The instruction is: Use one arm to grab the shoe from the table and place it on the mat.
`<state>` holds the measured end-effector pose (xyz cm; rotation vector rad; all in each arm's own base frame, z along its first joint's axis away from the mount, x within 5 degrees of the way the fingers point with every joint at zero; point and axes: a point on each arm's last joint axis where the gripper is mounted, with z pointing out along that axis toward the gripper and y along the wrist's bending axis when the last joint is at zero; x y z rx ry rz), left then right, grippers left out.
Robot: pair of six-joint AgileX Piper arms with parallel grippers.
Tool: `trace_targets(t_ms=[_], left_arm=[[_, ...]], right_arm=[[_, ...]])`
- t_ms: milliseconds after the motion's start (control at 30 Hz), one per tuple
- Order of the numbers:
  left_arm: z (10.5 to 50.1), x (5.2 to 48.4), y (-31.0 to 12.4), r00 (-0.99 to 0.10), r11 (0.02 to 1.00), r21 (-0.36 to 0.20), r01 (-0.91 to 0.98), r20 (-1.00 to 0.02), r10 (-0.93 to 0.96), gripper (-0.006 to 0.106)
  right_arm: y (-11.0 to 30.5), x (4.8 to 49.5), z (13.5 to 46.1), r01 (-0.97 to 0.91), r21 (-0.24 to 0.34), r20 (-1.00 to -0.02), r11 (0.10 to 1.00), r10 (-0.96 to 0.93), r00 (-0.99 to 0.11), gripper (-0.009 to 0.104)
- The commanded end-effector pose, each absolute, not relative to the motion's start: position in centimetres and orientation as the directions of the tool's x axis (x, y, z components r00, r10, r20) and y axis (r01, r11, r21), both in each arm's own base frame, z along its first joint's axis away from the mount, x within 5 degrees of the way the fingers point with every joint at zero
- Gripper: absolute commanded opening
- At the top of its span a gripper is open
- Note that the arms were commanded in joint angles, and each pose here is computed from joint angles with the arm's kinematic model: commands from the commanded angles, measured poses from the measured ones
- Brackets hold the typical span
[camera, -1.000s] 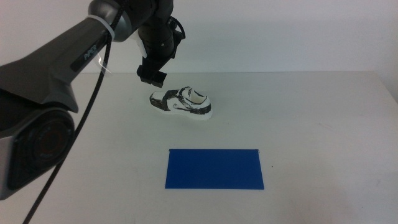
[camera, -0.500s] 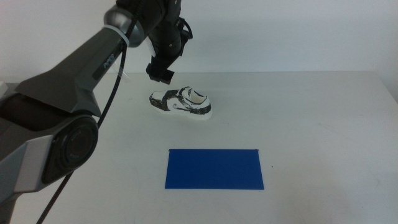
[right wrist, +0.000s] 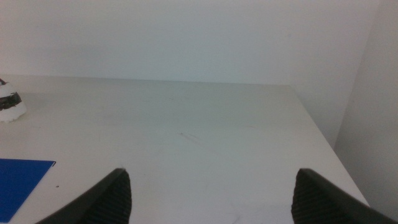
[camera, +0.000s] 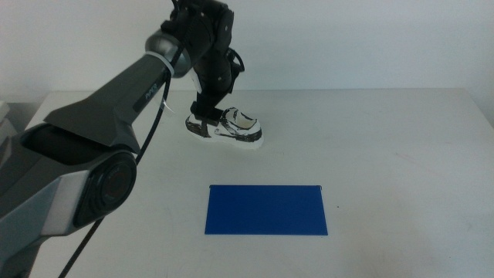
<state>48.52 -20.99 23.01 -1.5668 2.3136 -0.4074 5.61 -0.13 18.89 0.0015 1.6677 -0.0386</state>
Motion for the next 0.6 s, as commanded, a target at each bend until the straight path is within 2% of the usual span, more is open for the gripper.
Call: trace_targets(t_ms=[0,200,367,567], left_arm=[[26.6,47.5,-20.5,-0.318,0.320,-0.434,-0.842,-0.081,-0.945,0.090],[25.2,48.0,-20.8,-0.265,0.260,-0.425,-0.867,-0.048,-0.963,0.090],[24.1,48.8,-21.2,-0.217,0.197,-0.464,-0.864,-0.010,-0.976,0.090],[22.9,49.1,-21.4,-0.181,0.157,-0.454,-0.877,0.009,-0.984,0.090]], right_arm=[[-0.1,5.5,20.0,0.028,-0.046,-0.999,0.999,-0.046,0.011,0.066],[-0.1,5.5,20.0,0.028,-0.046,-0.999,0.999,-0.046,0.011,0.066],[-0.1,5.5,20.0,0.028,-0.046,-0.999,0.999,-0.046,0.011,0.066],[-0.1,5.5,20.0,0.028,-0.046,-0.999,0.999,-0.046,0.011,0.066]])
